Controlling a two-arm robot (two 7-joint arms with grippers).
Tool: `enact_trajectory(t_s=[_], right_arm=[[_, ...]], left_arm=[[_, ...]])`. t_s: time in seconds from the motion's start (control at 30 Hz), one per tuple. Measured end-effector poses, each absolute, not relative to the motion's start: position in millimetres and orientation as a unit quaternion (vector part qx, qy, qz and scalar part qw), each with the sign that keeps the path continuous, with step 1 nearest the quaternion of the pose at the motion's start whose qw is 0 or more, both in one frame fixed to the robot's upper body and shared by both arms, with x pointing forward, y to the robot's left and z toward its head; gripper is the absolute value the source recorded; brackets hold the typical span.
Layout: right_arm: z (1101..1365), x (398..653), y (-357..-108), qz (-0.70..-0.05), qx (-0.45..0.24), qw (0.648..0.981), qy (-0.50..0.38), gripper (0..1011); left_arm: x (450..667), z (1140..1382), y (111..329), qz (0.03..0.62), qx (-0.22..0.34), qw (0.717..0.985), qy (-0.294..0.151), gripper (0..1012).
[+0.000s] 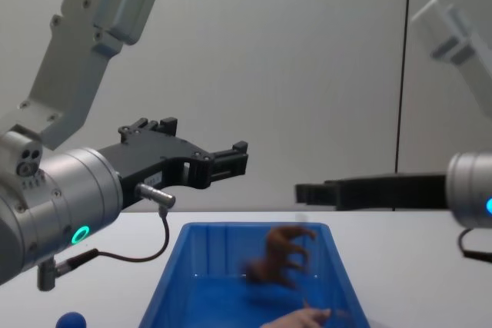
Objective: Pick up the two dolls from the table and place them into the box.
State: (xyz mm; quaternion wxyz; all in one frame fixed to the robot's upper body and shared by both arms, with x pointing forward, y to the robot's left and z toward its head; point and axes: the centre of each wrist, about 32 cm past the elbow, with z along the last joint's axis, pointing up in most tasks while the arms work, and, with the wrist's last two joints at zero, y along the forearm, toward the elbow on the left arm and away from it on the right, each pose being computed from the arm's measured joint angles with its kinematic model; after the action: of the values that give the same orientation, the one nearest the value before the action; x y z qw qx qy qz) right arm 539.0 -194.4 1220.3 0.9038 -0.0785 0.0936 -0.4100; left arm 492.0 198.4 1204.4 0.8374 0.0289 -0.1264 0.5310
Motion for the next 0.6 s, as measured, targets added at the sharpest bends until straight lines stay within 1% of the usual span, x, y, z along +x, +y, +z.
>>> enact_trajectory(t_s=[0.07, 0.13, 0.17, 0.2, 0.3, 0.33, 0.43, 0.47, 0.57, 0.6], right_arm=[[1219.7, 541.9, -191.4, -0.406, -0.079, 0.906, 0.096, 510], [1217.1, 545.6, -188.1, -0.4, -0.082, 0.907, 0.102, 589], [1216.5, 546.9, -187.0, -0.398, -0.083, 0.908, 0.103, 606], [1215.5, 548.5, -185.8, -0.395, -0.084, 0.909, 0.105, 664], [1214.4, 550.4, -185.0, -0.393, -0.085, 0.91, 0.107, 750], [1213.8, 551.0, -185.2, -0.392, -0.085, 0.91, 0.107, 788], [1213.2, 551.3, -186.7, -0.391, -0.084, 0.91, 0.105, 842], [1212.9, 551.2, -187.9, -0.392, -0.084, 0.91, 0.104, 895], [1211.9, 549.4, -192.5, -0.395, -0.082, 0.91, 0.098, 958], [1211.5, 547.6, -196.0, -0.397, -0.08, 0.91, 0.094, 999]], left_arm=[[492.0, 1204.4, 198.4, 0.531, 0.029, 0.837, -0.126, 1002], [492.0, 1204.4, 198.4, 0.531, 0.029, 0.837, -0.126, 1002], [492.0, 1204.4, 198.4, 0.531, 0.029, 0.837, -0.126, 1002], [492.0, 1204.4, 198.4, 0.531, 0.029, 0.837, -0.126, 1002], [492.0, 1204.4, 198.4, 0.531, 0.029, 0.837, -0.126, 1002], [492.0, 1204.4, 198.4, 0.531, 0.029, 0.837, -0.126, 1002], [492.0, 1204.4, 198.4, 0.531, 0.029, 0.837, -0.126, 1001], [492.0, 1204.4, 198.4, 0.531, 0.029, 0.837, -0.126, 1002], [492.0, 1204.4, 198.4, 0.531, 0.029, 0.837, -0.126, 1002], [492.0, 1204.4, 198.4, 0.531, 0.029, 0.837, -0.126, 1002]])
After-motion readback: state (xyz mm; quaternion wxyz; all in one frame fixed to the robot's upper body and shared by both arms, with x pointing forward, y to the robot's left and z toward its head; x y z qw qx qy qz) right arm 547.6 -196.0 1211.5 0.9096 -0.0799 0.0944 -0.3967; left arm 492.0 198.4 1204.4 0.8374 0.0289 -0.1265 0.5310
